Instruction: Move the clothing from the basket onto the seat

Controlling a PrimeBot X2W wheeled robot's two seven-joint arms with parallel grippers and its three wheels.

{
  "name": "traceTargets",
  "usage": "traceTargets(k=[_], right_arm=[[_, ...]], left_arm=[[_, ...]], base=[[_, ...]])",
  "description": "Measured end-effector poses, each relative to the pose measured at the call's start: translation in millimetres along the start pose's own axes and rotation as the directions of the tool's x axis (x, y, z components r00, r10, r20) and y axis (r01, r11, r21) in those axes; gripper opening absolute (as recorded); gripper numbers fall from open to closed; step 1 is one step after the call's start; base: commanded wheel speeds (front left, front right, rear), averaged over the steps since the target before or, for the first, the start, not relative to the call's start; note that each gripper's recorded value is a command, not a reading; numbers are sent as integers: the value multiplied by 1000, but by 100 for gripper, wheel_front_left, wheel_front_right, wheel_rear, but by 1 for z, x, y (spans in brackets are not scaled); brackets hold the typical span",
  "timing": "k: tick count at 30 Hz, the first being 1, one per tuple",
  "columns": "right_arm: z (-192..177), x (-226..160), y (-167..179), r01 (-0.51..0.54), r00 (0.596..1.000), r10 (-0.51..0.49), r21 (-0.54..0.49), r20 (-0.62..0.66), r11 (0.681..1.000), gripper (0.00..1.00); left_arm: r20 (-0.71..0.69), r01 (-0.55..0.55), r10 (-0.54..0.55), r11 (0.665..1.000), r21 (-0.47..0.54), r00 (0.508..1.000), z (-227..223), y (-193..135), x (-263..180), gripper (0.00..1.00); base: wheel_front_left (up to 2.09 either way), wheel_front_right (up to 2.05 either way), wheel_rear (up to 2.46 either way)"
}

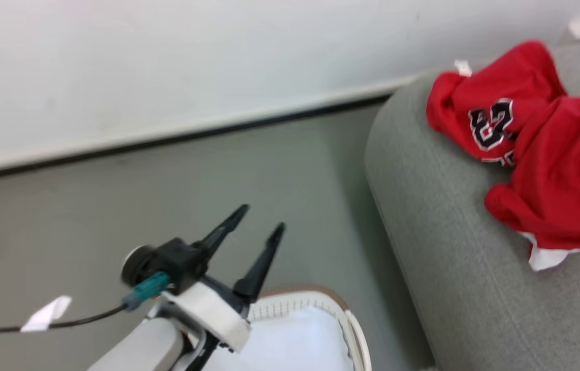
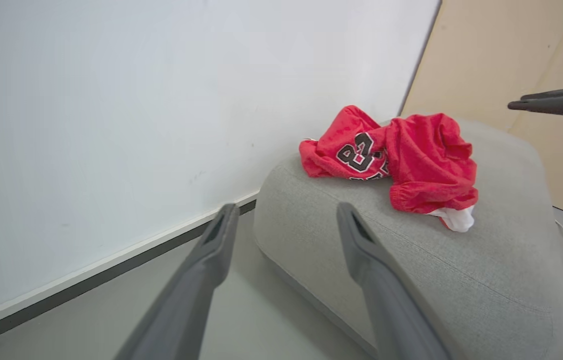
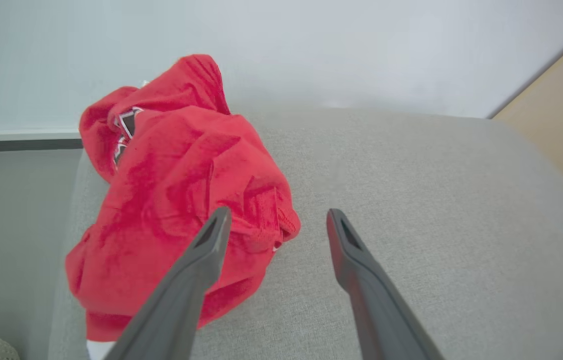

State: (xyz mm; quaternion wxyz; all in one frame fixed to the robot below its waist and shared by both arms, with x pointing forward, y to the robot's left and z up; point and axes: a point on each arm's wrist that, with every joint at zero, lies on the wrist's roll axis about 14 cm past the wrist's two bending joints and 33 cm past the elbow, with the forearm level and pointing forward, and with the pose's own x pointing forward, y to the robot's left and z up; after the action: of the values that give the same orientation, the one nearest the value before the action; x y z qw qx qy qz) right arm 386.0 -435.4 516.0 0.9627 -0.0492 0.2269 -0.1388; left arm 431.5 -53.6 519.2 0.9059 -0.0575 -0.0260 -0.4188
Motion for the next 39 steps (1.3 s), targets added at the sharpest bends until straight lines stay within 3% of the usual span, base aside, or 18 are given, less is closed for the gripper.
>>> traceTargets(k=[4,10,14,19,22,25,32,39], right_arm=[[55,-30,22,-101,973,98,8,210,995,100],[102,-65,78,-278,857,241,15,455,960,100],[112,-79,115,-363,770,288,20,570,932,100],[99,-87,148,-411,712,294,39,638,911,100],[82,-93,167,-438,693,292,63,659,897,100],[62,-96,180,-453,700,277,110,659,884,100],[6,-98,223,-480,758,317,158,571,863,100],[10,-109,250,-515,734,337,161,589,842,100]], left_arm=[[44,-116,116,993,1,992,26,14,-21,100],[129,-330,328,944,-4,936,63,54,-66,100],[157,-474,472,880,-32,867,71,80,-104,100],[180,-564,561,825,-37,808,74,93,-140,100],[176,-602,600,797,-51,780,69,96,-155,100],[180,-628,625,777,-47,760,65,99,-167,100],[138,-661,656,750,-11,742,42,98,-183,100],[109,-662,659,749,-3,745,29,96,-187,100]], base=[[0,0,0],[0,0,0],[0,0,0],[0,0,0],[0,0,0],[0,0,0],[0,0,0],[0,0,0]])
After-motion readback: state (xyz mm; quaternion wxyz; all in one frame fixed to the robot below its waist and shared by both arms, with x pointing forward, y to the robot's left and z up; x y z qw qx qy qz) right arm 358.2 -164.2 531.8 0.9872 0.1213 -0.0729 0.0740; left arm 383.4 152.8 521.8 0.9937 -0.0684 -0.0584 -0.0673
